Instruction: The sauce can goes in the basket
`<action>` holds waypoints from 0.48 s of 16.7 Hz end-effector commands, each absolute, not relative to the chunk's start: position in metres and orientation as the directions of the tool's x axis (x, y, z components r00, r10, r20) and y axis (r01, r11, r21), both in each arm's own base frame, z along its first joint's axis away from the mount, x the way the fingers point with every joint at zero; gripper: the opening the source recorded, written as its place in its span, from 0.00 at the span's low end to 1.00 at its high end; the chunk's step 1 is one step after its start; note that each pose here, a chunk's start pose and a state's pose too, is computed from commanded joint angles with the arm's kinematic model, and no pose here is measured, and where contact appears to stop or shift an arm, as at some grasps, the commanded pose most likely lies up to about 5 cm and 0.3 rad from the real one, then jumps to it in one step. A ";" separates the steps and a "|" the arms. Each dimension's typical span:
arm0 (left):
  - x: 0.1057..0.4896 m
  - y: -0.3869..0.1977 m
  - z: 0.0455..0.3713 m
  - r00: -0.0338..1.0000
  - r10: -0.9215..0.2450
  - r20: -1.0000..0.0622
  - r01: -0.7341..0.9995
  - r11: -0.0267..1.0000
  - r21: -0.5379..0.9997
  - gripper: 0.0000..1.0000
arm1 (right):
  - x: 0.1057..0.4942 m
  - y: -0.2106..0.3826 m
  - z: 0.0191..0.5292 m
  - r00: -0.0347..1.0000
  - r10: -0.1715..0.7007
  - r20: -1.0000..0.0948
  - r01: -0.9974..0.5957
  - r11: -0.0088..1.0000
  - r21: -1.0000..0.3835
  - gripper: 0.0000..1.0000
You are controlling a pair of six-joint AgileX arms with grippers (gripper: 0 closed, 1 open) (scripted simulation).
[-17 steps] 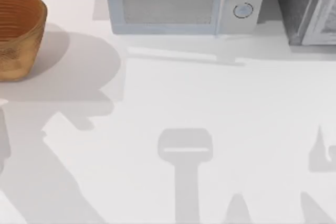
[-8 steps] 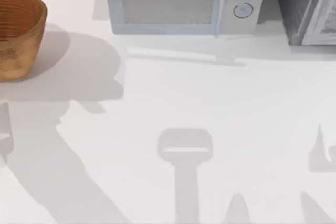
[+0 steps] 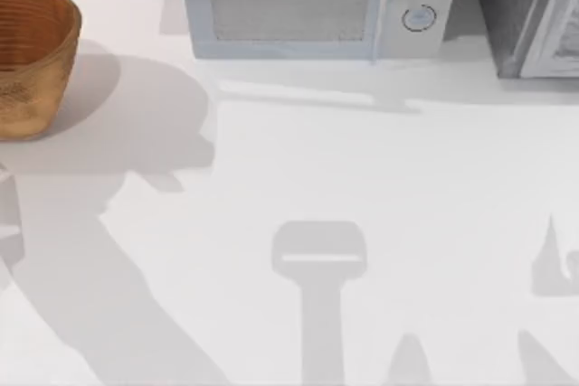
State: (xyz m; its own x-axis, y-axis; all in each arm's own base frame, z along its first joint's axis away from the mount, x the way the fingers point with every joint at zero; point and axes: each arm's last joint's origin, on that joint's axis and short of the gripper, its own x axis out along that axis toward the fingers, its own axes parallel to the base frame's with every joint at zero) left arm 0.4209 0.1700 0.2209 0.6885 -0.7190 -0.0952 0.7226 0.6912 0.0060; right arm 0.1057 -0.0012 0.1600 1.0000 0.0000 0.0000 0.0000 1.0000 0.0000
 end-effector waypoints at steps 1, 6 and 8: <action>0.421 0.170 0.221 0.689 -0.719 -0.095 0.723 0.691 0.006 0.23 | 0.106 -0.001 0.160 1.000 0.000 0.000 0.000 1.000 0.000 1.00; 0.421 0.170 0.221 0.689 -0.719 -0.095 0.723 0.691 0.006 0.60 | 0.106 -0.001 0.160 1.000 0.000 0.000 0.000 1.000 0.000 1.00; 0.421 0.170 0.221 0.689 -0.719 -0.095 0.723 0.691 0.006 0.75 | 0.106 -0.001 0.160 1.000 0.000 0.000 0.000 1.000 0.000 1.00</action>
State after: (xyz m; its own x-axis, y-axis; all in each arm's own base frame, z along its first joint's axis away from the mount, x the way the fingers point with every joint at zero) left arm 0.4209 0.1700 0.2209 0.6885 -0.7190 -0.0952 0.7226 0.6912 0.0060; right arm 0.1057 -0.0012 0.1600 1.0000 0.0000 0.0000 0.0000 1.0000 0.0000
